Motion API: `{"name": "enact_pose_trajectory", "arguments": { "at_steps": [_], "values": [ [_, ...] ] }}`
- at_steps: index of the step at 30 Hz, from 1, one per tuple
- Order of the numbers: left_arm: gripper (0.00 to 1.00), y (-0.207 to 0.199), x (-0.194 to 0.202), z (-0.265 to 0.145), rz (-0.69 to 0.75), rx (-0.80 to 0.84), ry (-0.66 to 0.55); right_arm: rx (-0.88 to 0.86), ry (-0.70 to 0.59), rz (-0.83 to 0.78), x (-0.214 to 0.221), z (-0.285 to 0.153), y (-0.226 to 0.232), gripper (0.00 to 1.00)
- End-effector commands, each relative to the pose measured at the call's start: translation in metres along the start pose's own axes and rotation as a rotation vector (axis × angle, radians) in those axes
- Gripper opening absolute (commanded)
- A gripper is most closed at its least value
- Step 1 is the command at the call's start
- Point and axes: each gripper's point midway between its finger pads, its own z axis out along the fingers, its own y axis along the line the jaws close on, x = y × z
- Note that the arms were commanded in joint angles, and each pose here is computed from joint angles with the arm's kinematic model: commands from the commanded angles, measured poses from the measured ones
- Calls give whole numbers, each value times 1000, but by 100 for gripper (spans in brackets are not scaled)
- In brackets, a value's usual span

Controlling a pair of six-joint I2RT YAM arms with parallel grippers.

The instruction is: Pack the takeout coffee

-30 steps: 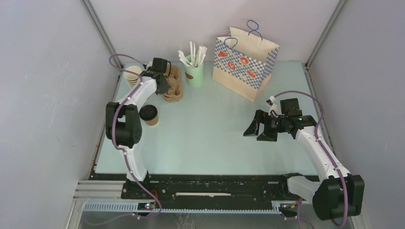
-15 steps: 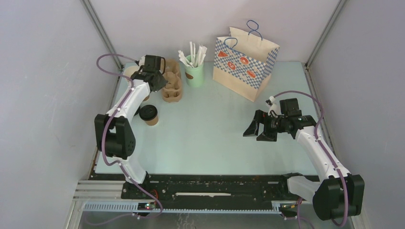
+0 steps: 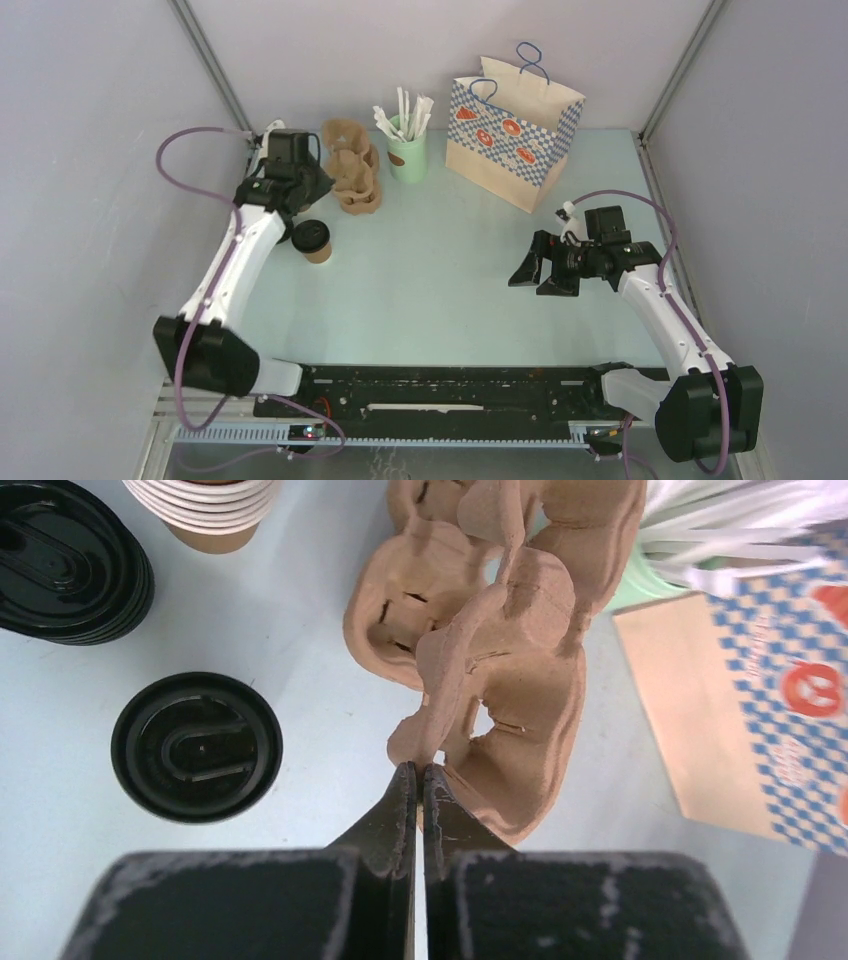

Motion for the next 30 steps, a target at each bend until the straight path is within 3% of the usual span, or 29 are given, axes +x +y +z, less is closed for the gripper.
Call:
{"name": "enact_pose_trajectory", "arguments": {
  "at_steps": [1, 6, 15, 21, 30],
  "values": [
    [0, -1, 1, -44, -3, 105, -19, -8, -28, -24, -7, 0, 6, 97],
    [0, -19, 25, -82, -10, 269, -5, -30, -63, -48, -26, 2, 48, 95],
    [0, -47, 90, -133, -33, 471, 95, -234, -279, -30, -64, 5, 196, 96],
    [0, -55, 119, -153, -4, 536, 145, -158, -328, -37, -53, 21, 216, 90],
    [0, -57, 139, -169, 30, 586, 181, -18, -346, -54, -40, 44, 200, 86]
  ]
}}
